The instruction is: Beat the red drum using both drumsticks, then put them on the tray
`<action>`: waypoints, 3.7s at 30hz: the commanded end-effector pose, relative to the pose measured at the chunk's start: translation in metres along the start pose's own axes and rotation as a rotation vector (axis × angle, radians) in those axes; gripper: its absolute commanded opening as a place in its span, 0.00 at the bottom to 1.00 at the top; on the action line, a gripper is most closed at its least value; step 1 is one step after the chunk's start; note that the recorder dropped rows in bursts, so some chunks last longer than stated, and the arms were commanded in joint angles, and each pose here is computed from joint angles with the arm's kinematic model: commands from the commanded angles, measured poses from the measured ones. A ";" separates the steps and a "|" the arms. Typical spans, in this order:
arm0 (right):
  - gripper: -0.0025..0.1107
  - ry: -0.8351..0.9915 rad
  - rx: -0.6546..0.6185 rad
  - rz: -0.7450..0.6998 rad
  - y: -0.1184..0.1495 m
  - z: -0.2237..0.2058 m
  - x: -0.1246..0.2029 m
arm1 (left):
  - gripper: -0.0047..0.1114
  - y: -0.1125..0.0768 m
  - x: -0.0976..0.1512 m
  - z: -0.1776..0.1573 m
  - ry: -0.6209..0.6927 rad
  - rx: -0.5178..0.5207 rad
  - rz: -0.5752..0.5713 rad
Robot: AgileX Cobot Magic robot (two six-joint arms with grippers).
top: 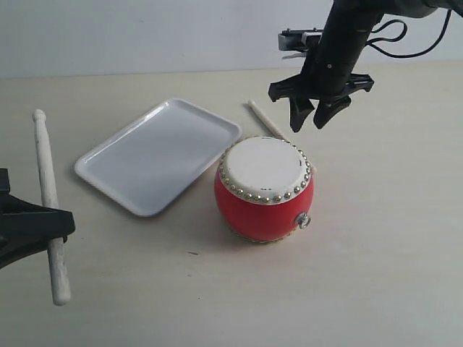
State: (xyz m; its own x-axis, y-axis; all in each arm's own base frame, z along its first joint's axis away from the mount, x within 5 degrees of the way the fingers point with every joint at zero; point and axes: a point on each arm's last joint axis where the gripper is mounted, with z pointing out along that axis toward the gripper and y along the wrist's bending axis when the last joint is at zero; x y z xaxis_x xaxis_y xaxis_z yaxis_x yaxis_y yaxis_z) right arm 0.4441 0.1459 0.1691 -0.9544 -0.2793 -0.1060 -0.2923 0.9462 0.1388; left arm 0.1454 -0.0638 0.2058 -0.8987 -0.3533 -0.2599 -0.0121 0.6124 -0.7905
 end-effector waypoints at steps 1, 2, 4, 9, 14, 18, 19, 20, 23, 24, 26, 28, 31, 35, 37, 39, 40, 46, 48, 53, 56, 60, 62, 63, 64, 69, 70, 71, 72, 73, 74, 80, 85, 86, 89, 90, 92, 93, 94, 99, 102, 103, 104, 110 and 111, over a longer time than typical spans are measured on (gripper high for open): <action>0.35 -0.111 0.023 -0.032 0.007 0.002 -0.012 | 0.04 0.000 0.004 0.000 0.030 -0.002 0.013; 0.34 -0.118 0.031 -0.041 0.008 0.004 -0.013 | 0.04 0.000 0.005 0.000 0.043 0.001 0.019; 0.33 -0.120 0.034 -0.051 0.009 0.010 -0.014 | 0.04 -0.001 0.007 0.000 0.068 0.013 0.018; 0.33 -0.049 0.035 -0.068 0.010 0.026 -0.010 | 0.04 -0.001 0.008 0.000 0.076 0.016 0.004; 0.33 -0.011 0.052 -0.074 0.007 0.036 -0.007 | 0.04 -0.001 0.008 0.000 0.077 0.012 0.006; 0.33 -0.013 0.031 -0.063 0.009 0.037 -0.008 | 0.04 0.000 0.009 0.000 0.085 -0.001 0.020; 0.33 -0.013 0.031 -0.063 0.009 0.037 -0.008 | 0.04 0.001 0.009 0.000 0.087 -0.009 0.026; 0.33 -0.013 0.031 -0.063 0.009 0.037 -0.008 | 0.04 0.002 0.009 0.000 0.090 -0.016 0.032; 0.33 0.008 0.035 -0.064 0.008 0.039 -0.006 | 0.04 0.002 0.010 0.000 0.094 -0.021 0.038; 0.33 0.018 0.035 -0.064 0.008 0.040 -0.005 | 0.04 0.002 0.010 0.000 0.094 -0.021 0.038; 0.33 0.049 0.033 -0.063 0.008 0.043 -0.003 | 0.04 0.002 0.010 0.000 0.094 -0.021 0.038; 0.33 0.074 0.032 -0.066 0.008 0.045 0.000 | 0.04 0.002 0.010 0.000 0.095 -0.022 0.039; 0.33 0.086 0.032 -0.068 0.008 0.045 0.001 | 0.04 0.002 0.010 0.000 0.095 -0.022 0.042; 0.33 0.098 0.031 -0.068 0.007 0.047 0.002 | 0.04 0.003 0.010 0.000 0.093 -0.024 0.043; 0.33 0.110 0.031 -0.067 0.007 0.048 0.002 | 0.04 0.003 0.009 0.000 0.090 -0.026 0.043; 0.33 0.112 0.033 -0.068 0.007 0.049 0.003 | 0.04 0.003 0.009 0.000 0.086 -0.029 0.044; 0.33 0.114 0.032 -0.068 0.007 0.050 0.003 | 0.04 0.003 0.009 0.000 0.086 -0.029 0.044; 0.33 0.116 0.029 -0.065 0.007 0.051 0.003 | 0.04 0.004 0.008 0.000 0.075 -0.037 0.044; 0.33 0.118 0.029 -0.065 0.007 0.051 0.003 | 0.04 0.004 0.008 0.000 0.074 -0.038 0.044; 0.33 0.124 0.032 -0.069 0.006 0.052 0.003 | 0.04 0.004 0.008 0.000 0.072 -0.039 0.044; 0.33 0.124 0.032 -0.069 0.006 0.052 0.003 | 0.04 0.004 0.008 0.000 0.072 -0.039 0.044; 0.33 0.125 0.051 -0.077 0.005 0.052 0.003 | 0.04 0.004 0.008 0.000 0.072 -0.039 0.044; 0.33 0.126 0.063 -0.083 0.004 0.052 0.003 | 0.04 0.004 0.008 0.000 0.072 -0.039 0.044; 0.33 0.126 0.071 -0.087 0.003 0.052 0.003 | 0.04 0.004 0.008 0.000 0.072 -0.039 0.044; 0.33 0.126 0.072 -0.087 0.003 0.052 0.003 | 0.04 0.004 0.007 0.000 0.071 -0.040 0.044; 0.33 0.126 0.068 -0.081 0.003 0.052 0.003 | 0.04 0.004 0.007 0.000 0.071 -0.040 0.044; 0.33 0.126 0.069 -0.079 0.003 0.052 0.003 | 0.04 0.004 0.007 0.000 0.071 -0.040 0.044; 0.33 0.126 0.069 -0.079 0.003 0.052 0.003 | 0.04 0.004 0.007 0.000 0.071 -0.040 0.044; 0.33 0.126 0.069 -0.079 0.003 0.052 0.003 | 0.04 0.004 0.007 0.000 0.071 -0.040 0.044; 0.33 0.129 0.069 -0.079 0.003 0.052 0.004 | 0.04 0.004 0.007 0.000 0.071 -0.040 0.044; 0.33 0.133 0.064 -0.077 0.003 0.052 0.004 | 0.04 0.004 0.007 0.000 0.071 -0.040 0.044; 0.33 0.128 0.036 -0.089 0.006 0.053 0.004 | 0.04 0.004 0.008 0.000 0.075 -0.037 0.044; 0.33 0.127 0.034 -0.088 0.006 0.053 0.004 | 0.04 0.004 0.008 0.000 0.075 -0.037 0.044; 0.33 0.127 0.034 -0.088 0.006 0.053 0.004 | 0.04 0.004 0.008 0.000 0.075 -0.037 0.044; 0.33 0.127 0.034 -0.088 0.006 0.053 0.004 | 0.04 0.004 0.008 0.000 0.077 -0.036 0.044; 0.33 0.127 0.034 -0.088 0.006 0.053 0.004 | 0.04 0.004 0.008 0.000 0.078 -0.035 0.044; 0.33 0.139 0.032 -0.086 0.005 0.058 0.005 | 0.04 0.003 0.008 0.000 0.082 -0.028 0.041; 0.33 0.143 0.030 -0.085 0.005 0.060 0.005 | 0.04 0.003 0.008 0.000 0.081 -0.027 0.040; 0.33 0.154 0.027 -0.082 0.005 0.064 0.006 | 0.04 0.003 0.009 0.000 0.085 -0.025 0.040; 0.23 0.151 0.025 -0.081 0.006 0.062 0.005 | 0.04 0.002 0.009 0.000 0.090 -0.021 0.039; 0.04 0.178 0.023 -0.081 0.006 0.062 0.008 | 0.04 0.003 0.009 0.000 0.086 -0.024 0.049; 0.02 0.189 0.024 -0.066 0.006 0.061 0.009 | 0.04 0.001 0.008 -0.001 0.088 -0.022 0.077; 0.02 0.189 0.025 -0.058 0.006 0.061 0.009 | 0.04 0.000 0.006 -0.001 0.087 -0.021 0.086; 0.02 0.084 0.096 -0.101 0.006 0.011 0.005 | 0.04 -0.024 -0.020 -0.013 0.069 -0.060 0.217; 0.02 0.038 0.111 -0.111 0.008 -0.011 0.004 | 0.04 -0.031 -0.027 -0.017 0.061 -0.080 0.262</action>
State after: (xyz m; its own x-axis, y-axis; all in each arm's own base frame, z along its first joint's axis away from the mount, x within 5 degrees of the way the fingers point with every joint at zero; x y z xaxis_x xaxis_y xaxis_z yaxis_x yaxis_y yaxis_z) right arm 0.4392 0.1530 0.1457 -0.9257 -0.3782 -0.0075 -0.3780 0.9241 0.0555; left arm 0.1585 -0.0614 0.2353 -0.9082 -0.1661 -0.3841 0.1586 0.7128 -0.6832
